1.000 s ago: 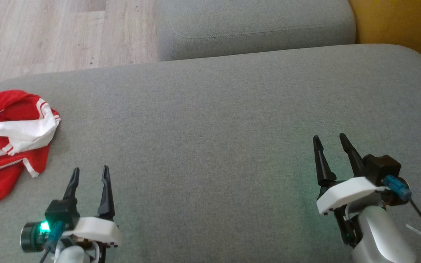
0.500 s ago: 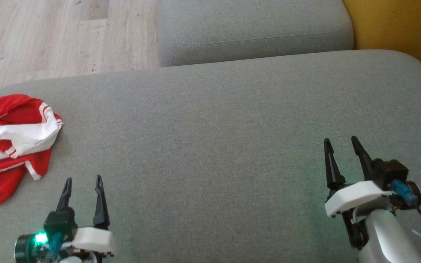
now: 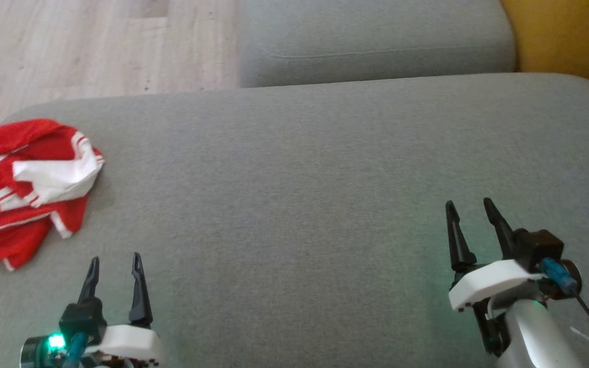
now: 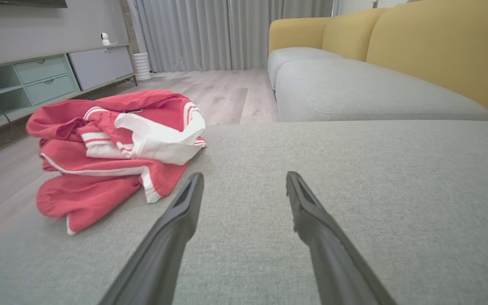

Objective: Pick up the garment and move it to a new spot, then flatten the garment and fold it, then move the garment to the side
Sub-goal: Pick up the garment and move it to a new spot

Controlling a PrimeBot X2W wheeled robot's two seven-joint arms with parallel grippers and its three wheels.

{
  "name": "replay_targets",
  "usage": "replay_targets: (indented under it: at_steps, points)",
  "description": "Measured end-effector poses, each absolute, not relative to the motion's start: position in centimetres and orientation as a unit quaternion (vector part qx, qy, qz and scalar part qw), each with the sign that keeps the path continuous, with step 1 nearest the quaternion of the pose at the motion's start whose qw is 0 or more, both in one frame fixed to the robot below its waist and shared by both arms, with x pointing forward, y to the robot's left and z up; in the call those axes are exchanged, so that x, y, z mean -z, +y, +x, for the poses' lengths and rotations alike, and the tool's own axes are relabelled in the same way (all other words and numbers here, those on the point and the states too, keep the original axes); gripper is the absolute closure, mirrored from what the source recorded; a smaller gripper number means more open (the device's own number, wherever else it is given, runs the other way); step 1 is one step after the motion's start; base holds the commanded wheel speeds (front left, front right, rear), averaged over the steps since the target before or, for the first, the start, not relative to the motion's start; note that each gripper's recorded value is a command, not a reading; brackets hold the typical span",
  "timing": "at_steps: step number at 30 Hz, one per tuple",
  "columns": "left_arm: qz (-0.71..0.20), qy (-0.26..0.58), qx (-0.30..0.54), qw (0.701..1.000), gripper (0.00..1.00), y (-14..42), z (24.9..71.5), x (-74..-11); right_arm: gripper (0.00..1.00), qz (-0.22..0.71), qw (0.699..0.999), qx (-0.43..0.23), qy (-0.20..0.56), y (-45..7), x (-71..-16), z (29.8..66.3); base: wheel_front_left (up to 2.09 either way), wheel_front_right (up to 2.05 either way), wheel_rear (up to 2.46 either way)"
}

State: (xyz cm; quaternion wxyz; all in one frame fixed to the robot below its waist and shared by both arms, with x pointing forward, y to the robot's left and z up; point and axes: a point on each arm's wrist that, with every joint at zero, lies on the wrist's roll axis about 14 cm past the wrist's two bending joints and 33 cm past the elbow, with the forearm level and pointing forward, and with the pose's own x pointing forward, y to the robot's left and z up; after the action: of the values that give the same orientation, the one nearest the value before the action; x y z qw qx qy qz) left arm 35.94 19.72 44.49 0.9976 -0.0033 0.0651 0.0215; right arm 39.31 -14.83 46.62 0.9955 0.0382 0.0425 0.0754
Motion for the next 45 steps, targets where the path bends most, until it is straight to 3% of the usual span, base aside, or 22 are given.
replay_targets:
  at_steps: [9, 16, 25, 33, 45]
  points:
    - [-0.013, 0.069, -0.095, 0.993, 0.00, 24.2, 32.6, -44.1, 0.00, 0.044, 0.982, -0.177, 0.057, -7.5, -46.0, 40.2, 0.00, 0.00, 0.00]
    - [-0.024, 0.083, -0.198, 0.976, 0.00, 29.6, 26.3, -43.0, 0.00, 0.049, 0.958, -0.274, 0.073, -0.3, -45.4, 40.0, 0.00, 0.00, 0.00]
    - [-0.030, 0.104, -0.268, 0.957, 0.00, 32.6, 21.7, -41.7, 0.00, 0.048, 0.942, -0.323, 0.082, 3.4, -44.9, 39.6, 0.00, 0.00, 0.00]
    - [-0.029, 0.111, -0.282, 0.953, 0.00, 34.0, 23.0, -41.7, 0.00, 0.045, 0.944, -0.309, 0.108, 2.4, -42.5, 40.5, 0.00, 0.00, 0.00]
    - [0.024, 0.066, -0.247, 0.966, 0.00, 37.2, 33.8, -45.9, 0.00, 0.048, 0.946, -0.305, 0.099, 2.1, -40.9, 45.4, 0.00, 0.00, 0.00]
